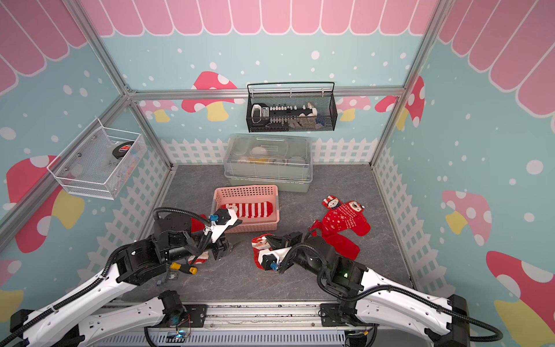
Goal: Place the socks together as a pair
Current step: Flatten out the sock at the center of the board.
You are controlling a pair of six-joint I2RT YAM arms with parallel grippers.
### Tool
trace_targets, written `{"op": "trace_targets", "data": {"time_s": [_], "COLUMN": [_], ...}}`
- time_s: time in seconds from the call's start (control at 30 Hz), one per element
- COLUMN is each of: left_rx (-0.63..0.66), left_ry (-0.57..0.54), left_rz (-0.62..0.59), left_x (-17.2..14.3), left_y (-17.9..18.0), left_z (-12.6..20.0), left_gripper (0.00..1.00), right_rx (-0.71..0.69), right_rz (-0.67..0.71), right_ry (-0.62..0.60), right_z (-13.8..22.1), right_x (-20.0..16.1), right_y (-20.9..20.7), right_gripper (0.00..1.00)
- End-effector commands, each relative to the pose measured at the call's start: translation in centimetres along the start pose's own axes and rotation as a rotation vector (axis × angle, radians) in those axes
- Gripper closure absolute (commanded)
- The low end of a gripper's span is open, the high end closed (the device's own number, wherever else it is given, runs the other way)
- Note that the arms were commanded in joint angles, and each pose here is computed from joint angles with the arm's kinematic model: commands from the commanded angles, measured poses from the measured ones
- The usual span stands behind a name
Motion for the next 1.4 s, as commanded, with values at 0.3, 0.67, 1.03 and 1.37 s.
{"op": "trace_targets", "data": {"time_s": [0.3, 0.67, 1.03, 1.37], "left_rx": [-0.121, -0.108, 0.054, 0.479], "left_ry": [0.131, 0.196, 0.183, 0.154], "left_rz": [0.015, 0.069, 0.27, 0.547], "left_x": [-1.1, -1.1, -1.3, -2.8], "left_y": [-1.5, -1.4, -0.2, 3.0], "left_z": [-3.1, -4.2, -3.2, -0.8], "left_gripper": [0.46, 0.74, 1.0, 1.0], "right_rx": [0.004, -0.01, -0.317, -0.611], "right_rz": [0.081, 0.05, -0.216, -0.918], "right_ry": [-0.038, -0.089, 0.038, 0.169], "right_z": [-0.2, 0.0, -0.3, 3.9], "right_x": [0.8, 1.3, -0.8, -4.4], "right_y": [-0.6, -0.9, -2.2, -2.9], "right_gripper": [1.0, 1.0, 0.01, 0.01]}}
Point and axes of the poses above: each gripper's point midway between its finger pads, its own z axis back along the fingers, its own y axis along the line the jaws close on, x = y × z, the point moved 8 cm from there along z, back along the fingers, and after that the axes turned 9 degrees about z, right-handed, at the moved point
